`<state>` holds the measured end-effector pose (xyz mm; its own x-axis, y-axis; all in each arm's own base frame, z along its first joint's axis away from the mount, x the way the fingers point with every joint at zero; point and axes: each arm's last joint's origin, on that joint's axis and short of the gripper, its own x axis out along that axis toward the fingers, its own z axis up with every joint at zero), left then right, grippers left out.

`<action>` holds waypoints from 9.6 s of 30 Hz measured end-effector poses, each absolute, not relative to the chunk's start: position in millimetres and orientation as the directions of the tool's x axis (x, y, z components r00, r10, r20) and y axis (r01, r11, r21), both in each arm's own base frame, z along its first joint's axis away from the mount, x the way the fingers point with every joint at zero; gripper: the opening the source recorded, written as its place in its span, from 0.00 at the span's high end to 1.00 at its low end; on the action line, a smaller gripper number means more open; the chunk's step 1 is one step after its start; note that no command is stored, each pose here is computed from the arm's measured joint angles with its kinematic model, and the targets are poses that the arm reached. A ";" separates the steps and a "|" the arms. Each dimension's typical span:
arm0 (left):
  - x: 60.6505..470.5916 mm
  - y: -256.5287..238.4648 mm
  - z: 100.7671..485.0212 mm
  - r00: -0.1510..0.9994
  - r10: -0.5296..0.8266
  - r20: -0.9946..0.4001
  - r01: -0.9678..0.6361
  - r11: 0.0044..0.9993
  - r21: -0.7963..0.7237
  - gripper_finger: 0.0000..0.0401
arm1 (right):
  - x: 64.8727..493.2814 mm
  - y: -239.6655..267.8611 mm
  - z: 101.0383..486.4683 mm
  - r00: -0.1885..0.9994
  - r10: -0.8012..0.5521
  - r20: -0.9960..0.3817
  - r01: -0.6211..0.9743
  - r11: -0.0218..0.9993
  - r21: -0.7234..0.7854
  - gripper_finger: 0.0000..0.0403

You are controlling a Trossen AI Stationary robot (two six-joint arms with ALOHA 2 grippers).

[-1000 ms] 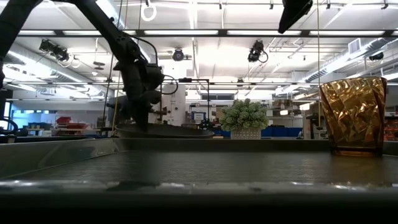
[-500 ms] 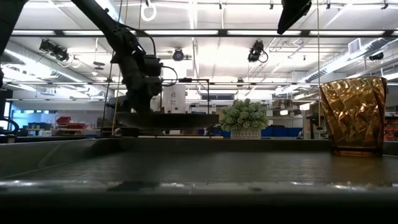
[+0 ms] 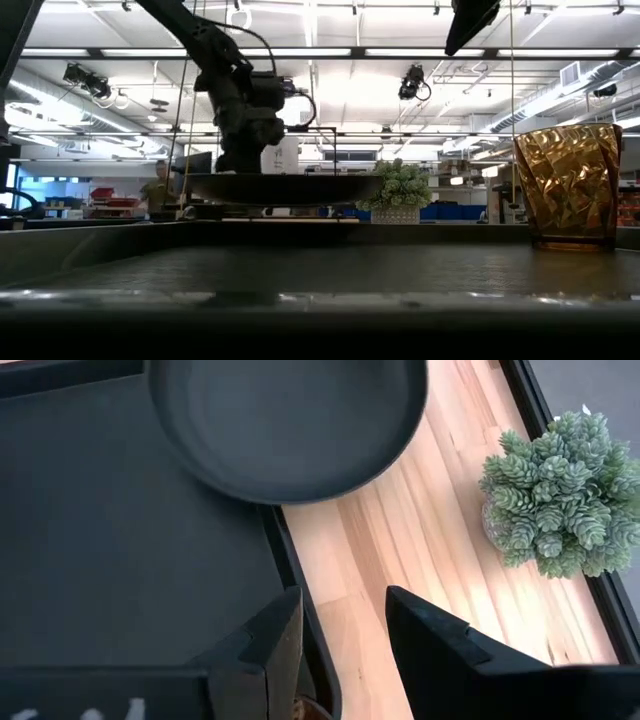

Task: Pick and place plate/cup/fork/spoon on tray
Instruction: Put the black plate on the black serving tray, then put the orange fork on the left side of the black plate

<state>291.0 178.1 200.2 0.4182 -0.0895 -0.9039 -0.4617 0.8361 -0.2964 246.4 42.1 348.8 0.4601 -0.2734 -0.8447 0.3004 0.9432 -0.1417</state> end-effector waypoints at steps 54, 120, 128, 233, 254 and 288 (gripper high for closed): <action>403.0 -32.0 174.6 0.556 -0.087 -0.827 -0.387 0.853 -0.350 0.96 | 241.5 41.6 346.9 0.415 -0.282 -0.865 0.262 0.947 -0.184 0.62; 369.1 -107.2 158.4 0.284 -0.032 -0.958 0.107 0.994 -0.001 0.86 | 244.6 42.7 347.9 0.444 -0.259 -0.858 0.266 0.952 -0.149 0.62; 382.7 -116.1 149.4 0.382 -0.072 -0.921 0.122 0.992 -0.027 0.90 | 244.7 42.8 347.9 0.444 -0.259 -0.858 0.266 0.952 -0.149 0.62; 216.0 -123.0 181.5 0.369 0.382 -0.848 -0.816 0.569 -0.099 0.65 | 260.9 36.6 321.2 0.648 -0.531 -0.545 0.280 0.832 -0.478 0.62; 229.9 -111.9 167.1 0.304 0.390 -0.869 -0.900 0.416 -0.129 0.60 | 249.3 39.5 318.9 0.703 -0.456 -0.545 0.276 0.882 -0.381 0.62; 256.2 -123.2 132.4 0.183 0.484 -0.856 -0.976 0.193 -0.100 0.68 | 246.8 41.6 299.3 0.778 -0.402 -0.483 0.185 0.881 -0.435 0.62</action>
